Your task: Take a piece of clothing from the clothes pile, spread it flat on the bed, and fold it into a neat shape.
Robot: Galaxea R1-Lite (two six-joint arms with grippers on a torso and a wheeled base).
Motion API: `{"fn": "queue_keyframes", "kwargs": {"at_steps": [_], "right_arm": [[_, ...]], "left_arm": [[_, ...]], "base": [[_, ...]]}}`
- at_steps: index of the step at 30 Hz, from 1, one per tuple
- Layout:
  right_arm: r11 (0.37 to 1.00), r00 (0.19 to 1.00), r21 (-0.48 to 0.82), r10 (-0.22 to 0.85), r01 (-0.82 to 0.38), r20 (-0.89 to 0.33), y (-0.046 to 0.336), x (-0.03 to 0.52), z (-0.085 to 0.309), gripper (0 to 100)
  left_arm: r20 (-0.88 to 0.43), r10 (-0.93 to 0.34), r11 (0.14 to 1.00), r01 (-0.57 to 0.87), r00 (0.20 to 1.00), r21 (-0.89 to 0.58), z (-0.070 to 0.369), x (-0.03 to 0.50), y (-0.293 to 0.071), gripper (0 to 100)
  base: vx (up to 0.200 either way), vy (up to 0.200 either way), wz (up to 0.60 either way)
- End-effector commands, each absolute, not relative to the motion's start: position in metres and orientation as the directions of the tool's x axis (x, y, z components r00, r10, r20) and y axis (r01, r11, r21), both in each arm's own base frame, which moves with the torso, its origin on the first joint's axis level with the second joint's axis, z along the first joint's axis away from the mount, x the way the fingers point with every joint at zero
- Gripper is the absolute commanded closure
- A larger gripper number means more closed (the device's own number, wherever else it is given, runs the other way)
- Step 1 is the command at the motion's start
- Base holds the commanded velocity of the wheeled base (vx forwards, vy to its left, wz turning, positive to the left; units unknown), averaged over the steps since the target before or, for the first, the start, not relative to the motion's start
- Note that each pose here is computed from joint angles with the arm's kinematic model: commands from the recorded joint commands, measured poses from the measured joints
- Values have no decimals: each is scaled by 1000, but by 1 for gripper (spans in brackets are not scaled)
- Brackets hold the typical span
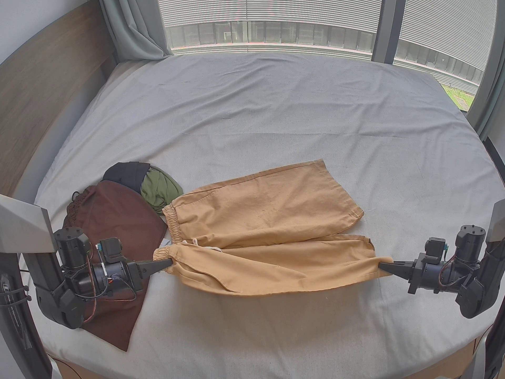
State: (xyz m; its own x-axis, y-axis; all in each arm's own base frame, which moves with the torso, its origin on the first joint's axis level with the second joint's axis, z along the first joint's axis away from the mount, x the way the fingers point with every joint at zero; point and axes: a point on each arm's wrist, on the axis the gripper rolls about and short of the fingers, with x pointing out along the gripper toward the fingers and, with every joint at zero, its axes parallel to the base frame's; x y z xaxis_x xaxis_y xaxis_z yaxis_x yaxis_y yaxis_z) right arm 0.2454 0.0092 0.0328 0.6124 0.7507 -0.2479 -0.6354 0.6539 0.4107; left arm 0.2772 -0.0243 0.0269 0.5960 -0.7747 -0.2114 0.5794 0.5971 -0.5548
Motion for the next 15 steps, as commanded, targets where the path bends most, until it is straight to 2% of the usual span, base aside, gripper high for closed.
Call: {"fn": "queue_keyframes", "kwargs": {"at_steps": [1,15], "right_arm": [[646,618,394,756,-653,-216,12,246,44,100],[640,633,371,758,-673,-159,12,247,65,100]], "left_arm": [[-198,-775,596,591,600,-543,32,277,-24,100],[-186,-767,604,591,614,-535,35,281,-21,100]], "base": [[0,0,0],[0,0,0]]}}
